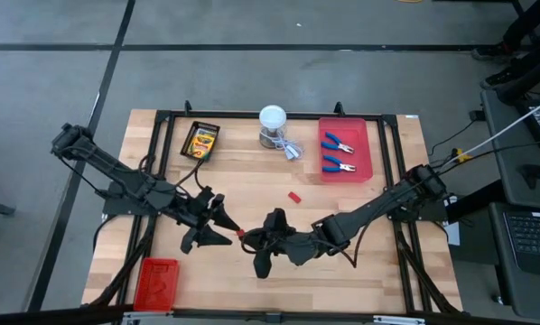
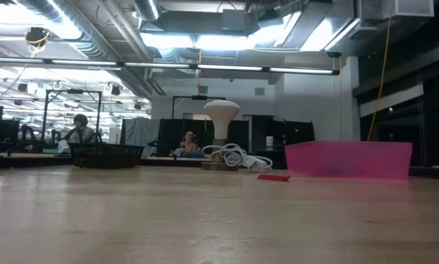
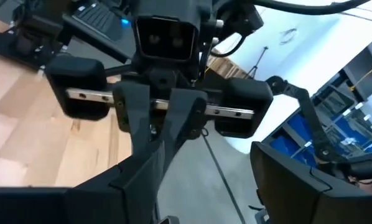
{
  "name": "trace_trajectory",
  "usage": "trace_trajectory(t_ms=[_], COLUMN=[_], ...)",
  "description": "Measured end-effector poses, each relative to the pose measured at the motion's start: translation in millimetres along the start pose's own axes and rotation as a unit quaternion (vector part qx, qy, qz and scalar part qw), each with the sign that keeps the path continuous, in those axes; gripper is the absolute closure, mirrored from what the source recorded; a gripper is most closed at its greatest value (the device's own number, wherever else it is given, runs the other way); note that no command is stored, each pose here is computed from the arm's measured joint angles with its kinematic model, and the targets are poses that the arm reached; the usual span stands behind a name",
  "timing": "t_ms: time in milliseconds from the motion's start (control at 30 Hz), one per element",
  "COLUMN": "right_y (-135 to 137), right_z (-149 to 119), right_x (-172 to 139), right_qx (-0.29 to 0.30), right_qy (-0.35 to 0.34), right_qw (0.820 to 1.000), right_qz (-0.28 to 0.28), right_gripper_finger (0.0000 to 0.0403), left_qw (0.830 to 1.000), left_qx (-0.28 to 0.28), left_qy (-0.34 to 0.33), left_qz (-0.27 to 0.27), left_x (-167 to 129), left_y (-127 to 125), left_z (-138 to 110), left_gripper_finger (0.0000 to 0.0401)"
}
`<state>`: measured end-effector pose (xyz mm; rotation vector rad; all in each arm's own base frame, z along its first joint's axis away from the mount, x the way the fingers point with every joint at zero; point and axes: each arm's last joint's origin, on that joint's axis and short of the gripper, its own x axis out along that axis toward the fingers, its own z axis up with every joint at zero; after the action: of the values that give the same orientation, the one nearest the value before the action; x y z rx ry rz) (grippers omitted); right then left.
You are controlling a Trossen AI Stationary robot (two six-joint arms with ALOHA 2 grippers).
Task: Pick & Place School Supplies
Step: Put the red eraser into the red bin
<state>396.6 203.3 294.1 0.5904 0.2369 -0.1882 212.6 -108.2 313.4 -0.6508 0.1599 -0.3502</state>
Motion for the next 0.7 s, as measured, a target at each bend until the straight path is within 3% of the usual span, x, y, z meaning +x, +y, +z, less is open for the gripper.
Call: trace_trajectory(t_ms=[700], right_y=[2.9], right_z=[3.7], right_x=[-0.7], right_qx=[-0.012], right_qy=[-0.027], right_qw=[1.000], right_qz=[0.001], right_gripper_finger=[0.0385], left_qw=[0.999], left_qx=[0.006], left_qy=[0.010], left_qz=[0.031], left_x=[14.6], left_y=[17.1], left_z=[-3.5], left_gripper_finger=[0.0204])
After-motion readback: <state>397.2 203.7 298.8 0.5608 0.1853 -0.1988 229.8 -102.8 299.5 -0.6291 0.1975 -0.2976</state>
